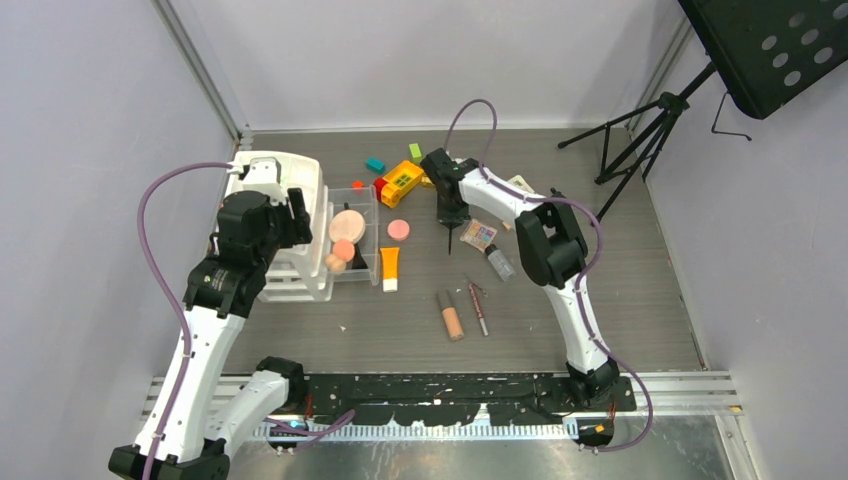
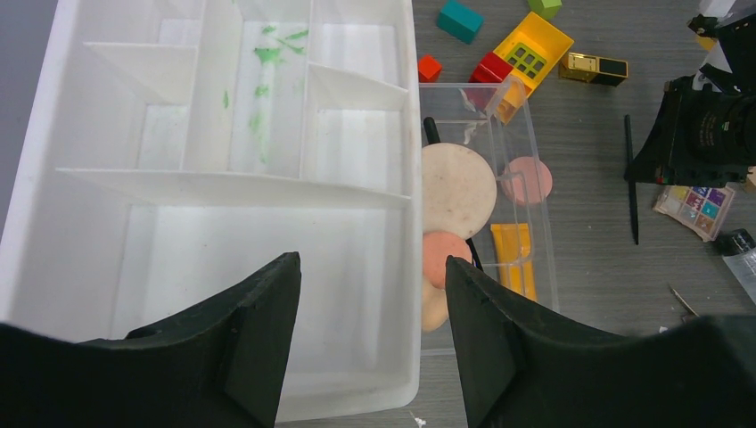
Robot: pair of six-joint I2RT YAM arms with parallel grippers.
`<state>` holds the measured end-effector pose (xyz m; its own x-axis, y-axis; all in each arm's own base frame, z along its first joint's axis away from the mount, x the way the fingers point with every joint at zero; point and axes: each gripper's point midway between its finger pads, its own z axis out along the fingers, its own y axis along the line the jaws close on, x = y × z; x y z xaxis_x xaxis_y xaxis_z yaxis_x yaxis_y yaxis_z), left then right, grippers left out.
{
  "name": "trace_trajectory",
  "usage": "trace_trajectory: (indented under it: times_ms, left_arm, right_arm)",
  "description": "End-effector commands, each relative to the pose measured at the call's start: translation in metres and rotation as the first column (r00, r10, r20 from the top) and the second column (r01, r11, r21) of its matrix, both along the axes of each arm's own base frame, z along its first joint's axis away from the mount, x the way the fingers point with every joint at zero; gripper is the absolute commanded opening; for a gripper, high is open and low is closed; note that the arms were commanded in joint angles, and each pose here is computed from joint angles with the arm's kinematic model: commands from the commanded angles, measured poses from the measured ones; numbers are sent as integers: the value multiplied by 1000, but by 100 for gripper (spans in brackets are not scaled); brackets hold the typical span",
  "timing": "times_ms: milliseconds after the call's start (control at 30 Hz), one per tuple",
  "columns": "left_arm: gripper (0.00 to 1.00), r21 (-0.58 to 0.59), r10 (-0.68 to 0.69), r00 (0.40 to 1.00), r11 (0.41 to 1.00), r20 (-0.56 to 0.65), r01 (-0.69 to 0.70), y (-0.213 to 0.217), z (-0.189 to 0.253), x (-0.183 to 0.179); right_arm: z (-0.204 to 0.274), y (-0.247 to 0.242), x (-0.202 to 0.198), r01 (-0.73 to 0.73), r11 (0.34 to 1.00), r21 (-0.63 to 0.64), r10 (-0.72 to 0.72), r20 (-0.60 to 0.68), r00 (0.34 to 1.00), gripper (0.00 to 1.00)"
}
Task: Organize the makeup
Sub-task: Pick up the makeup tool from the center of the board.
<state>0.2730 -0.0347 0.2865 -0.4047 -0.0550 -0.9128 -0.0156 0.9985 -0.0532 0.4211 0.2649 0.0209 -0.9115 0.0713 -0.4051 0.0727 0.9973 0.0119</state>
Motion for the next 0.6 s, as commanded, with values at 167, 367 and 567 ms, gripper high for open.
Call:
trace_trajectory:
  times_ms: [167, 367, 567]
  left_arm:
    - [63, -4, -22, 999, 1000, 36, 22, -4, 9, 4]
    - [63, -3, -23, 999, 1000, 33, 23, -4, 8, 4]
    - [63, -3, -22, 999, 1000, 36, 22, -4, 9, 4]
  right_arm:
    - [-9, 6, -34, -232, 972, -33, 230, -72, 971, 18]
    - [-13, -1, -34, -190, 981, -41, 187, -80, 979, 47]
    - [-24, -2, -39, -198, 980, -33, 193, -126, 973, 34]
